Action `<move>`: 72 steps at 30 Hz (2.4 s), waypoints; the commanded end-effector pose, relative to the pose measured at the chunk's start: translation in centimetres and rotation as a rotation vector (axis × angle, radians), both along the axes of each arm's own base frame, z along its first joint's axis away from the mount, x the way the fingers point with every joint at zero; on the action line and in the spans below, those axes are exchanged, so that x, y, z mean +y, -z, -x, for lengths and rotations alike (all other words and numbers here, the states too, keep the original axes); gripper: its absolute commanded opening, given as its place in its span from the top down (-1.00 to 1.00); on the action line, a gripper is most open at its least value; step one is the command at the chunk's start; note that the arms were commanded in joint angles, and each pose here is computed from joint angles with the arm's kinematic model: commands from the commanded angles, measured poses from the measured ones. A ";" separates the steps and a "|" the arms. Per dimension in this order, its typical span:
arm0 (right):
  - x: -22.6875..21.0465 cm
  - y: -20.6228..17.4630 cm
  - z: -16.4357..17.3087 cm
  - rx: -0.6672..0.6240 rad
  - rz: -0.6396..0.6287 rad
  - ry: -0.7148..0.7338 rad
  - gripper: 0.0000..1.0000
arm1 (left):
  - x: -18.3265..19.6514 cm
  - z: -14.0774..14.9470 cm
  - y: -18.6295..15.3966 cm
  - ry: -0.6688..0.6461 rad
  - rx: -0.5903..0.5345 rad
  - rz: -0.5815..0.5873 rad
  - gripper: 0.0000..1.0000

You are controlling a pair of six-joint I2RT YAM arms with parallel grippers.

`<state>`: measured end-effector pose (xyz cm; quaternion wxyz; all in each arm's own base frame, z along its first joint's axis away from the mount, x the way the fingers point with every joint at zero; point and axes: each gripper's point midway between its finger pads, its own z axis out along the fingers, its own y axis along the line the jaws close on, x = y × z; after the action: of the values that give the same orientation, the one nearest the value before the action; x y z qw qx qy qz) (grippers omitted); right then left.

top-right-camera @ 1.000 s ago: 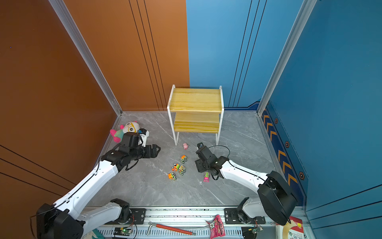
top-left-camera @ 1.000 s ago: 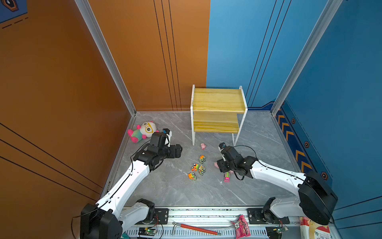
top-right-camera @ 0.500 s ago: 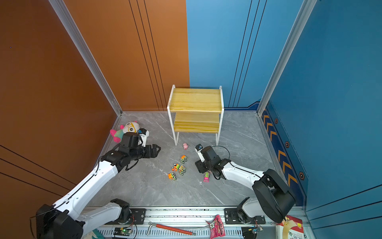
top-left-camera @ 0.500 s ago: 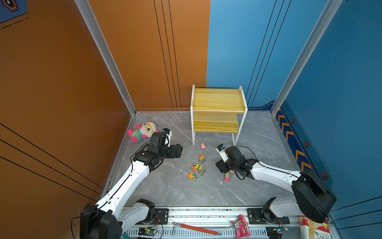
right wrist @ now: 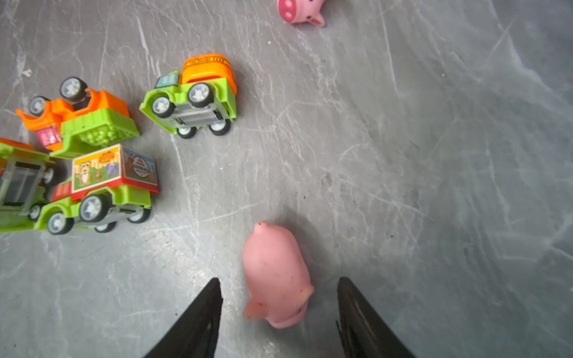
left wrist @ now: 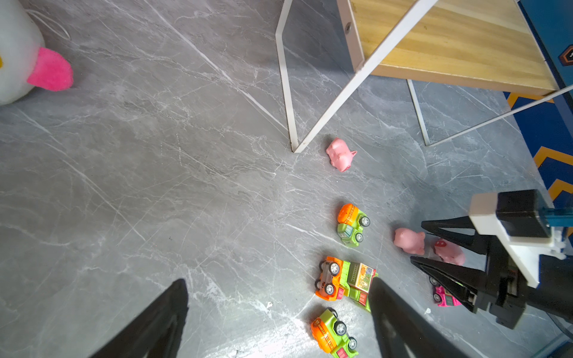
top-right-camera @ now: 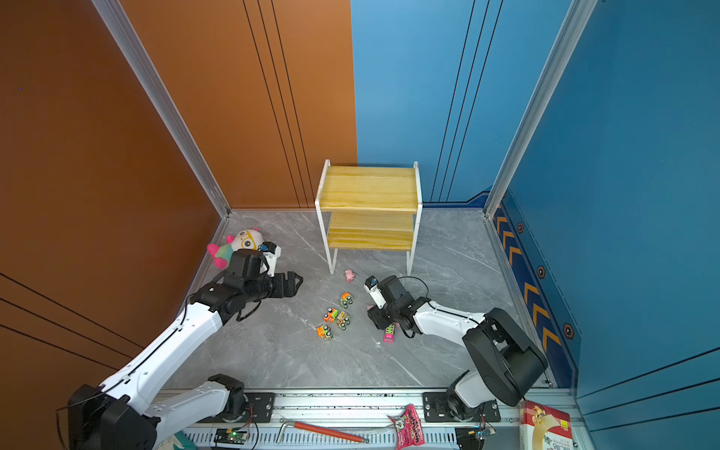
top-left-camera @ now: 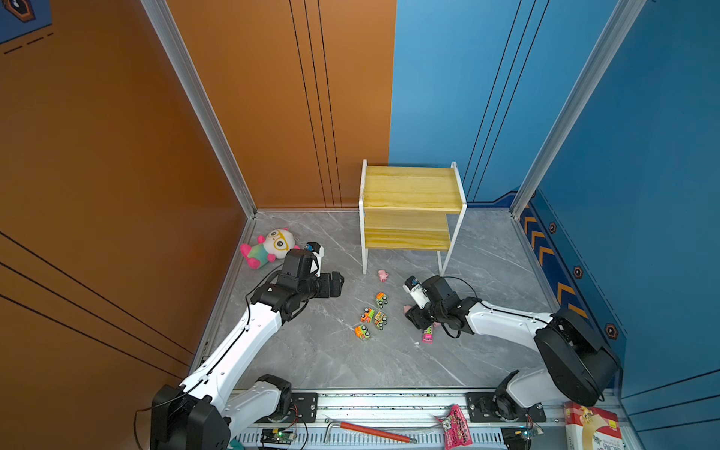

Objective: Organize plastic toys on shelves
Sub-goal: Rotate the plastic toy at the center of the table, then pick up the plastic toy from the center of the table.

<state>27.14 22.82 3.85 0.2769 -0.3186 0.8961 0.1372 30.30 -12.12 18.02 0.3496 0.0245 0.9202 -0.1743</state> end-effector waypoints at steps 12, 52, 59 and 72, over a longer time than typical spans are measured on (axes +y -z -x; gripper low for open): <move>1.0 0.5 0.1 0.027 0.049 -0.037 0.16 | -0.1 0.1 0.2 0.007 0.002 0.005 -0.83; 4.0 0.2 -3.3 -0.072 -0.071 0.523 0.11 | -0.2 0.2 -0.3 0.009 -0.013 0.026 -0.83; 3.1 -1.1 -3.6 -0.149 -0.040 0.484 -0.08 | -0.3 0.2 -0.4 0.011 -0.018 0.027 -0.83; 4.6 -2.4 -2.5 -0.259 -0.179 0.277 -0.32 | -0.3 0.2 -0.4 0.012 -0.017 0.027 -0.83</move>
<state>29.41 26.27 5.00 0.4025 -0.1547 0.8959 0.1067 30.23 -12.25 18.01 0.3481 0.0261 0.9201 -0.1778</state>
